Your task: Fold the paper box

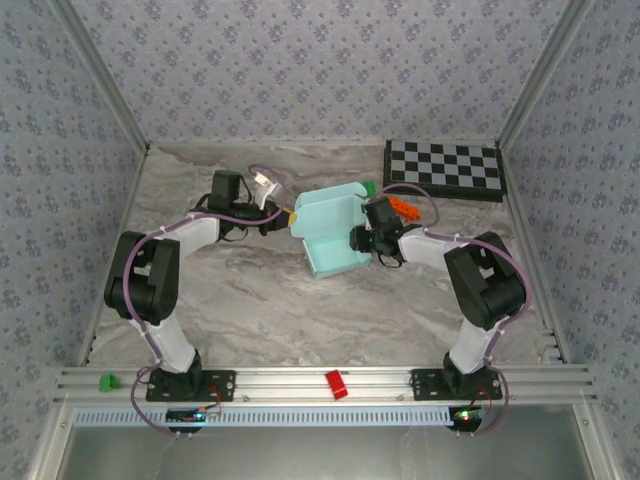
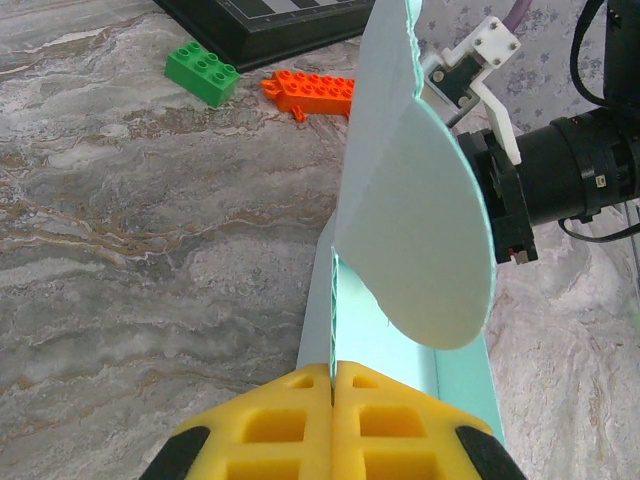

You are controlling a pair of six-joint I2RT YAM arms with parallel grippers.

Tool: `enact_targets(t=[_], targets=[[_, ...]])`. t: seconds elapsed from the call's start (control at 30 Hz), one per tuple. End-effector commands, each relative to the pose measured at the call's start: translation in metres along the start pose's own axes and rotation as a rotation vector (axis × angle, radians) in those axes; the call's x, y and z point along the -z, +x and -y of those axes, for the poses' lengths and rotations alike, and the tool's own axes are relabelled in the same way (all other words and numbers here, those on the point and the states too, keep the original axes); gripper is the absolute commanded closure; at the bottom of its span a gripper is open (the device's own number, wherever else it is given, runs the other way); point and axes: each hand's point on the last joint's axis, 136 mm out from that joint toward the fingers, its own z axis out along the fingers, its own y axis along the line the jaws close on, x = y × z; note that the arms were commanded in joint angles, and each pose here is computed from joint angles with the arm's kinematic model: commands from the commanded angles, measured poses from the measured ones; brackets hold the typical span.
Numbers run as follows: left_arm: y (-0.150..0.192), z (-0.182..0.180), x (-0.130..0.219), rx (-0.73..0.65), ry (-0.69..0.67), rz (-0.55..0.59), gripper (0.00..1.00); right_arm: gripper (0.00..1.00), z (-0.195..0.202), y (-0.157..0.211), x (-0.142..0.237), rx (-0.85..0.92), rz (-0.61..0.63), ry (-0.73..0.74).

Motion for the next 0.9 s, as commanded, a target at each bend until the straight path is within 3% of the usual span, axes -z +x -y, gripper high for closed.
enact_targets(t=[0.0, 0.2, 0.87], targets=[[-0.0086, 0.006, -0.0006, -0.03, 0.033, 0.011, 1.0, 0.63, 0.0079, 0.005, -0.0043, 0.02, -0.031, 0.05], [-0.0089, 0.0057, -0.0002, -0.03, 0.032, 0.011, 1.0, 0.73, 0.0121, 0.0075, -0.0048, 0.032, -0.041, 0.085], [-0.0088, 0.0036, -0.0002, -0.022, 0.032, 0.01, 1.0, 0.64, 0.011, 0.0112, -0.009, 0.063, -0.068, 0.117]])
